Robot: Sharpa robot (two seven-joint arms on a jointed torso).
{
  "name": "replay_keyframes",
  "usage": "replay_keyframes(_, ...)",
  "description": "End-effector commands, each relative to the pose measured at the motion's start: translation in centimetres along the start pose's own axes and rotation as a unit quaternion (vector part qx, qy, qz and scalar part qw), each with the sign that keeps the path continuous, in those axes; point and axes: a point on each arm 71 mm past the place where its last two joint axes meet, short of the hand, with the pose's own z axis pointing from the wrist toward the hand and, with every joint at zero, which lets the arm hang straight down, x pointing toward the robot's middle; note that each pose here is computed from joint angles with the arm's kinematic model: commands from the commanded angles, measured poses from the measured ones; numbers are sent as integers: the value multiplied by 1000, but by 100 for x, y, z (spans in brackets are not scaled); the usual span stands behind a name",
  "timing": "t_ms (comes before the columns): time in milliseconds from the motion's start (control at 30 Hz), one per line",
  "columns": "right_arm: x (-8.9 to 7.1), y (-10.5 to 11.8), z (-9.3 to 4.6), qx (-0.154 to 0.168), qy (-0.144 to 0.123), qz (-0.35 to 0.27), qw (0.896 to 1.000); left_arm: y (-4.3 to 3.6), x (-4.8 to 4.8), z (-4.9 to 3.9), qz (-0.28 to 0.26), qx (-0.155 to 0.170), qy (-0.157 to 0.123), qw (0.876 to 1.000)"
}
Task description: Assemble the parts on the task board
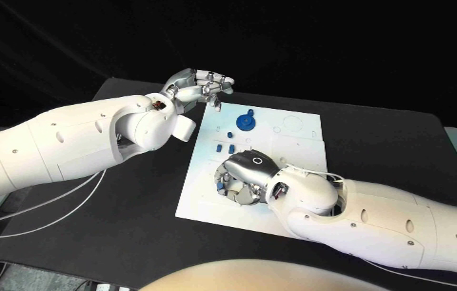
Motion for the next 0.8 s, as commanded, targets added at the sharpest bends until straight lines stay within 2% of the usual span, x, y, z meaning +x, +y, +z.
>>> replay_keyframes(33,44,-7,-3,3,14,-26,1000,-9,26,3,-4,2,9,1000)
replay_keyframes(500,-19,-14,-121,1,-27,-13,1000,-9,9,-6,-3,1,6,1000)
replay_keyframes(800,-127,12,-218,-9,-73,3,997,-8,-1,-10,-3,1,5,1000)
